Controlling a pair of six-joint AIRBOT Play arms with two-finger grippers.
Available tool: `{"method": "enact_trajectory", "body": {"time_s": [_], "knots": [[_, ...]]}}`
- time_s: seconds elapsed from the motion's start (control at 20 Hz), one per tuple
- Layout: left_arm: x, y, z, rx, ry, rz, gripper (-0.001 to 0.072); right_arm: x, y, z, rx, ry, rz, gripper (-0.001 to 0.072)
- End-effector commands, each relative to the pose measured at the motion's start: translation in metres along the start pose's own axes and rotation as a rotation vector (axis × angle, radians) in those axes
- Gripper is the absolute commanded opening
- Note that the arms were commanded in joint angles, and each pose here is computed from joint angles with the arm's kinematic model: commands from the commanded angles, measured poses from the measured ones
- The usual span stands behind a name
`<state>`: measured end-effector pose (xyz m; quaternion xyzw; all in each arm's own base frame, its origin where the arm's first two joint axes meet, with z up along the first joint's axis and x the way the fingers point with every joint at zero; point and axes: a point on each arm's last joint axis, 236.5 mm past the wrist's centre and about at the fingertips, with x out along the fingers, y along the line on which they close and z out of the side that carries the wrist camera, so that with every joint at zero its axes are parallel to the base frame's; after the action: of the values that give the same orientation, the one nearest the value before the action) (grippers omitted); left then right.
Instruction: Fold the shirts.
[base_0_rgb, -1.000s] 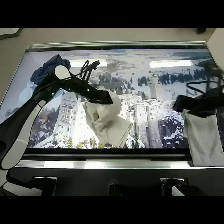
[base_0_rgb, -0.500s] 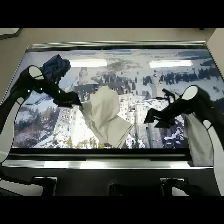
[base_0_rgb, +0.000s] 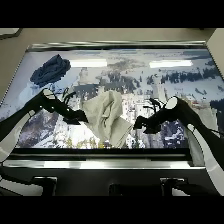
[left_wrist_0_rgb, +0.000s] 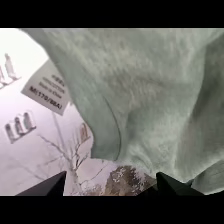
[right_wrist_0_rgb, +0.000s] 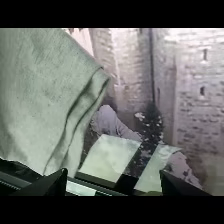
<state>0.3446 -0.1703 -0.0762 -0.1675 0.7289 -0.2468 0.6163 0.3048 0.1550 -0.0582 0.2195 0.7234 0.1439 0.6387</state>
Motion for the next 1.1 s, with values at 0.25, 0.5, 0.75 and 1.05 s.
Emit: {"method": "enact_trajectory", "body": {"time_s": [0.25,0.5,0.75,1.05], "knots": [[0.040,-0.008,0.016,-0.024,-0.081,0.010,0.0559,0.043,0.026,0.002,0.048,0.060,0.112,0.0691],[0.041,-0.009,0.018,-0.026,-0.087,0.012,0.0036,0.080,0.050,-0.001,0.027,0.034,0.074,0.0667],[-0.020,-0.035,0.042,0.128,-0.237,0.011,0.0032,0.060,0.053,0.023,-0.011,-0.074,0.069,0.0049],[-0.312,-0.131,0.067,0.351,-0.989,0.093,0.0032,-0.230,0.066,0.100,-0.183,-0.829,0.016,0.0049]]}}
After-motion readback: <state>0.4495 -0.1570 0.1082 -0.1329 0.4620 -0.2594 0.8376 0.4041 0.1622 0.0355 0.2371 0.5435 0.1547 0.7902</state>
